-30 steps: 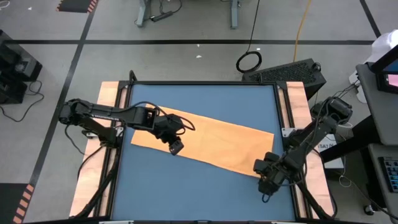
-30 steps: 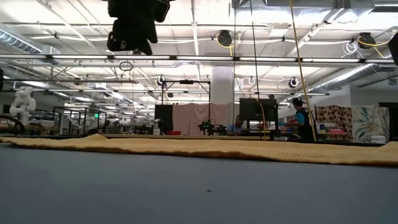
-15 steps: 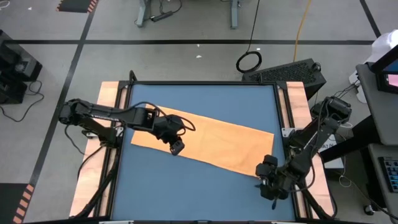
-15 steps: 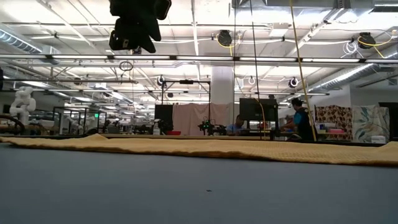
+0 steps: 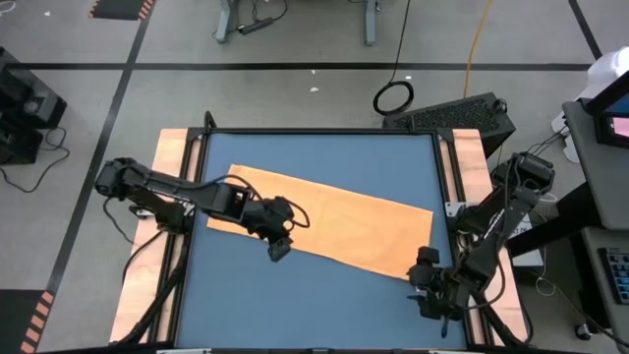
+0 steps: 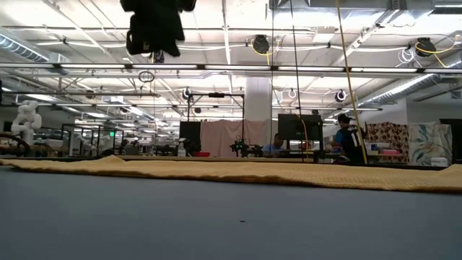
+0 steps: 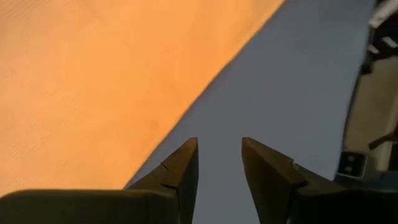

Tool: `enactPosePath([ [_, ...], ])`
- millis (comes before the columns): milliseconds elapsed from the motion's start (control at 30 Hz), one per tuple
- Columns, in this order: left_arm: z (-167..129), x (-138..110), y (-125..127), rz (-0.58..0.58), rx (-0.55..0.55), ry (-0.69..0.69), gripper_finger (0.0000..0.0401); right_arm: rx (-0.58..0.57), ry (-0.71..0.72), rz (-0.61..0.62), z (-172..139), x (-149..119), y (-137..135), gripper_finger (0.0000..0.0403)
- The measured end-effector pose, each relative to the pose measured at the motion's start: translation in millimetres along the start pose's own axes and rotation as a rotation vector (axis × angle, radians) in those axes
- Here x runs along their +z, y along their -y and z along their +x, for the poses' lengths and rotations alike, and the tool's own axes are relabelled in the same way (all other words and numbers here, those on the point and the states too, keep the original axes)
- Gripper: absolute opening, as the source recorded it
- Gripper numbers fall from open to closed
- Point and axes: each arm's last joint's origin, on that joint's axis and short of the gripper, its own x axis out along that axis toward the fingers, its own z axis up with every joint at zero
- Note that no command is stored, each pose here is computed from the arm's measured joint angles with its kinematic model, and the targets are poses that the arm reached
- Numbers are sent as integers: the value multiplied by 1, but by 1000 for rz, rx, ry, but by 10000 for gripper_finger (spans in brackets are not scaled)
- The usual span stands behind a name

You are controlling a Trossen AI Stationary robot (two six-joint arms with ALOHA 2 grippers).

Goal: Roll towel into tight, uniform cylinder
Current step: Fold the orange microfiber cloth

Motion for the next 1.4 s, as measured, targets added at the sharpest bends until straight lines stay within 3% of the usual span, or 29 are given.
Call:
enactPosePath([
  [300, 5, -15, 18, 66, 16, 12, 128, -15, 1, 90, 0, -8, 2, 311],
  [500, 4, -21, 24, 71, 35, 30, 128, -61, -175, 133, -2, -16, 10, 311],
  [767, 4, -22, 25, 74, 53, 46, 128, -94, -157, 166, -3, -15, 14, 309],
  [1000, 4, -21, 24, 80, 80, 70, 128, -98, -179, 173, 0, -19, 17, 282],
  [1400, 4, -23, 22, 84, 111, 54, 128, -61, -191, 224, 16, -31, 30, 199],
])
